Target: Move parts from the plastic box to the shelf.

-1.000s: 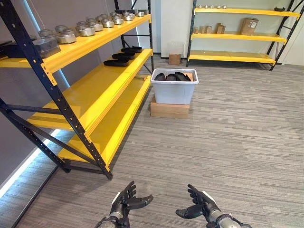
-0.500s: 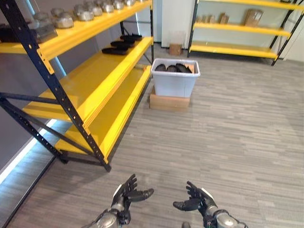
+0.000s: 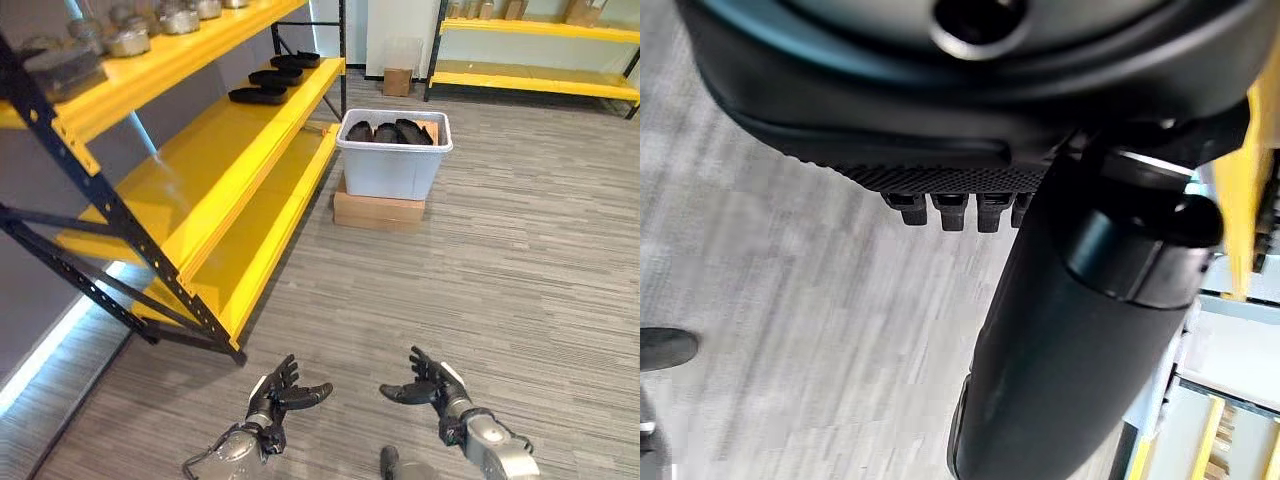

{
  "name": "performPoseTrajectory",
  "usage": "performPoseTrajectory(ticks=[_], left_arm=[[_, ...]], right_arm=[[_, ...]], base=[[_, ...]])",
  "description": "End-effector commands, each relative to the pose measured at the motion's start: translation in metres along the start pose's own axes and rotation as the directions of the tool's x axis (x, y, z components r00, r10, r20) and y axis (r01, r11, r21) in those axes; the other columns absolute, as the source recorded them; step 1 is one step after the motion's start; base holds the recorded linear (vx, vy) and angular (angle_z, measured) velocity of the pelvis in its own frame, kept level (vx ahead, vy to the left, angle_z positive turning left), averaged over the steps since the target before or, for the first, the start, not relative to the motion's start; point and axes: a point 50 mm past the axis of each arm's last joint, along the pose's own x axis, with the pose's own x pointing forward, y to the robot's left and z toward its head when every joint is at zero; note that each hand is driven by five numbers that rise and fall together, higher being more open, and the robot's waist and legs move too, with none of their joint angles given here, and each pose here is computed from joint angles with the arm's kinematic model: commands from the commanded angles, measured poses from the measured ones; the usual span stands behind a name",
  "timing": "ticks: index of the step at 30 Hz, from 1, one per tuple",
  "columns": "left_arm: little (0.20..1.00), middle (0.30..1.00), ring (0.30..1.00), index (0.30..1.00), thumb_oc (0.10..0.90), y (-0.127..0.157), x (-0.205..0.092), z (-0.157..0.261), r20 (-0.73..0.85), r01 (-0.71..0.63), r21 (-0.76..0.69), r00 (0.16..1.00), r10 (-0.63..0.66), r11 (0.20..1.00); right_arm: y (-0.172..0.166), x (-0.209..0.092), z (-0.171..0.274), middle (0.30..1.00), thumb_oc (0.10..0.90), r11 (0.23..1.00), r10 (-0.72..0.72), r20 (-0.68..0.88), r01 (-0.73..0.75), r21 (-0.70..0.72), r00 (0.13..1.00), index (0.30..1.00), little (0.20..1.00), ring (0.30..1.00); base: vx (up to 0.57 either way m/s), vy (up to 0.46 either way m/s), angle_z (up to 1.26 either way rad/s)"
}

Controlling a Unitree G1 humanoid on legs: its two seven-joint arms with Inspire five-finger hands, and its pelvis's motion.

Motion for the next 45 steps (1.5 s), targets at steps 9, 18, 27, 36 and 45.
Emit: performPoseTrajectory(ticks=[9,18,27,36,45], left_arm=[[1.0,1.0,1.0,1.0,0.9,-0.003,0.003,0.047,0.224,0.034,-0.051,0.974,-0.022,0.998],[1.0,1.0,1.0,1.0,0.9,0.013,-0.003,0.042,0.204,-0.026,-0.074,0.978,0.041,0.997],[1.0,1.0,1.0,1.0,0.9,0.017,-0.005,0.049,0.223,-0.027,-0.035,0.974,0.034,0.999],[1.0,1.0,1.0,1.0,0.9,0.021,-0.004,0.053,0.229,-0.03,0.001,0.973,0.029,1.0],[1.0,1.0,1.0,1.0,0.9,0.015,-0.003,0.042,0.209,-0.014,-0.019,0.978,0.017,1.0]], right_arm=[[-0.002,-0.005,0.029,1.0,0.9,1.0,-0.01,0.181,0.006,0.023,0.983,1.0,1.0,1.0],[0.007,-0.008,0.025,1.0,0.9,1.0,0.003,0.185,-0.008,0.03,0.983,1.0,1.0,1.0],[0.018,-0.004,0.036,1.0,0.9,0.997,0.03,0.231,-0.044,0.057,0.972,1.0,1.0,1.0],[0.012,-0.005,0.033,1.0,0.9,0.996,0.019,0.216,-0.036,0.076,0.976,1.0,1.0,1.0],[0.013,-0.007,0.031,1.0,0.9,0.996,0.057,0.202,-0.068,0.049,0.978,1.0,1.0,1.0]], base=[[0.17,-0.181,-0.2],[0.3,0.087,-0.49],[0.34,0.27,-0.13],[0.39,0.145,0.46],[0.32,-0.095,0.3]])
